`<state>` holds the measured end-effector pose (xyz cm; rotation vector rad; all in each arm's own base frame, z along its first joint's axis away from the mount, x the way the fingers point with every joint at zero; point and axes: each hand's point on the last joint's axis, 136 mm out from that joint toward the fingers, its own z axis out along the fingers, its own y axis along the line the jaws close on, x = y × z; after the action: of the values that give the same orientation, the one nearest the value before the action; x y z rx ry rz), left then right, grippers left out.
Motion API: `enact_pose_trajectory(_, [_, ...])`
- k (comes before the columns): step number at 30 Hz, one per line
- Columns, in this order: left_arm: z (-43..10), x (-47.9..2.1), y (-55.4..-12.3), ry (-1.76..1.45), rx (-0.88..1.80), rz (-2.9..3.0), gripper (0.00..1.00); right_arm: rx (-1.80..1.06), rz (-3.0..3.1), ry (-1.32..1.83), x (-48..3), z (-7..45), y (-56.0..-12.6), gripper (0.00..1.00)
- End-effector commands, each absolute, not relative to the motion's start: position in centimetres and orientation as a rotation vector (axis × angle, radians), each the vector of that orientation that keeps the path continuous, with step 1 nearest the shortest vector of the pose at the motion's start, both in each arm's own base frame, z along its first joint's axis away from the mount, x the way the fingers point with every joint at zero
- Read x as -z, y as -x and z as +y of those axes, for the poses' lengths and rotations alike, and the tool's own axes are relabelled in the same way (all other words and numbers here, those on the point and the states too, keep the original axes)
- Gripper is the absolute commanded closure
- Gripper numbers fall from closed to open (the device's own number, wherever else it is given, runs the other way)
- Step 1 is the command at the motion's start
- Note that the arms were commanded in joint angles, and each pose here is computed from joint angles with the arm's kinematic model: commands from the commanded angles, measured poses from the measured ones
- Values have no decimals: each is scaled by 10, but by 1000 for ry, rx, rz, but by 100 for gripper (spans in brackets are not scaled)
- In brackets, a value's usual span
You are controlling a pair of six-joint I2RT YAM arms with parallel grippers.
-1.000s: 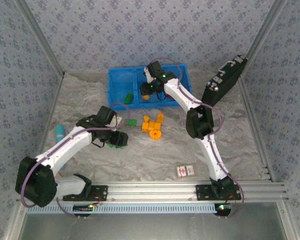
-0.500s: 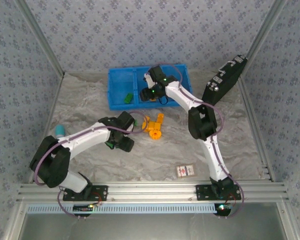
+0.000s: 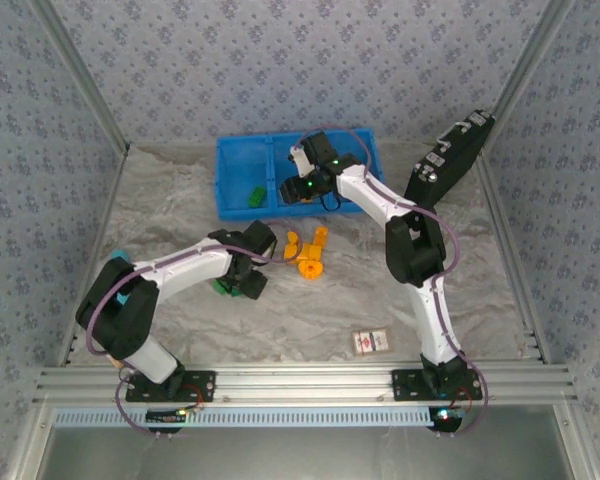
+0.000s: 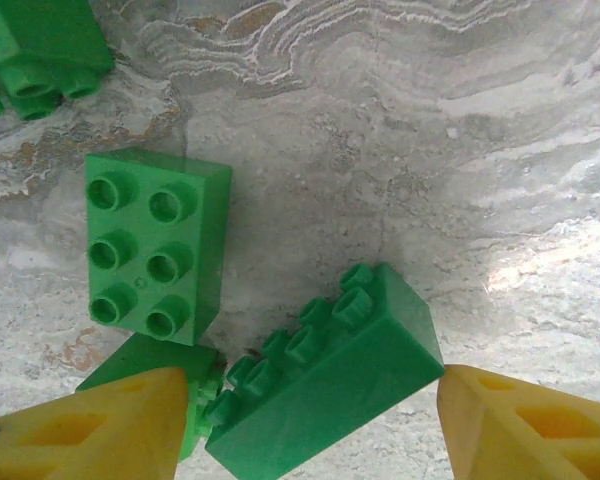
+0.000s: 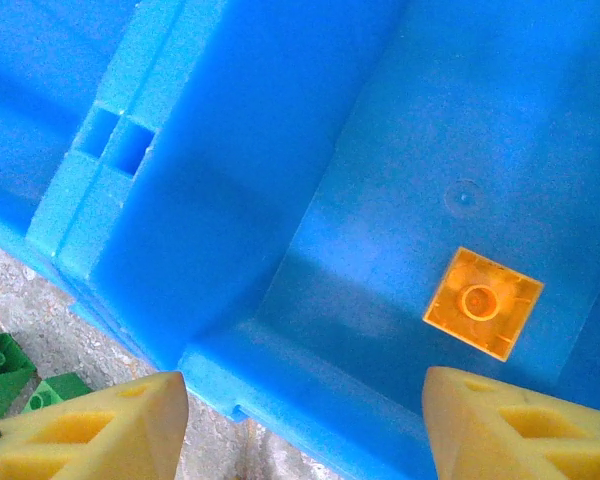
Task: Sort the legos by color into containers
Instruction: Pick up the lego from the center of the table.
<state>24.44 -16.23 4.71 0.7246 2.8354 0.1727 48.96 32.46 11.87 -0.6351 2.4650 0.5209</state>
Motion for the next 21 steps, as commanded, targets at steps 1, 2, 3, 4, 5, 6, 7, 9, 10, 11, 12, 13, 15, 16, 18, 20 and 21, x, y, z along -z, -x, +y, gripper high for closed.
enact_pose_trajectory(1, [-163,-47,-246,-746,-195,2825,36,-526,2391,701,-158,329,-484,35])
enact_pose_trajectory(2, [-163,-46,-247,-746,-198,2828,36,-525,2386,702,-161,328,-484,35])
enact_pose_trajectory(3, [-163,-44,-247,-745,-198,2830,37,-526,2384,704,-163,328,-484,34])
enact_pose_trajectory(4, [-163,-42,-247,-744,-199,2836,39,-525,2383,707,-164,327,-483,34])
enact_pose_trajectory(5, [-164,-40,-246,-743,-194,2841,41,-524,2386,706,-163,327,-483,34])
enact_pose_trajectory(6, [-165,-38,-245,-745,-192,2849,43,-525,2387,706,-163,327,-482,34])
enact_pose_trajectory(7, [-165,-35,-245,-743,-194,2856,45,-524,2392,706,-161,326,-481,34])
enact_pose_trajectory(9, [-163,-33,-245,-751,-216,2864,49,-526,2394,702,-159,326,-480,34])
enact_pose_trajectory(10, [-162,-33,-244,-752,-229,2864,50,-527,2395,700,-159,325,-479,34])
enact_pose_trajectory(11, [-162,-33,-244,-755,-235,2863,51,-528,2392,695,-160,324,-479,34])
enact_pose_trajectory(12, [-162,-32,-244,-755,-235,2863,52,-528,2391,696,-160,324,-478,34])
enact_pose_trajectory(13, [-162,-33,-244,-755,-234,2861,54,-527,2389,695,-161,323,-477,34])
enact_pose_trajectory(15, [-161,-32,-243,-753,-235,2864,57,-524,2383,692,-165,323,-477,34])
enact_pose_trajectory(16, [-162,-32,-243,-752,-235,2866,59,-521,2378,691,-167,322,-477,34])
enact_pose_trajectory(18, [-162,-32,-242,-748,-235,2870,62,-515,2372,690,-170,321,-477,34])
enact_pose_trajectory(20, [-162,-32,-241,-743,-228,2874,66,-510,2361,687,-177,320,-477,34])
enact_pose_trajectory(21, [-162,-31,-241,-740,-225,2878,68,-509,2353,688,-180,319,-476,34])
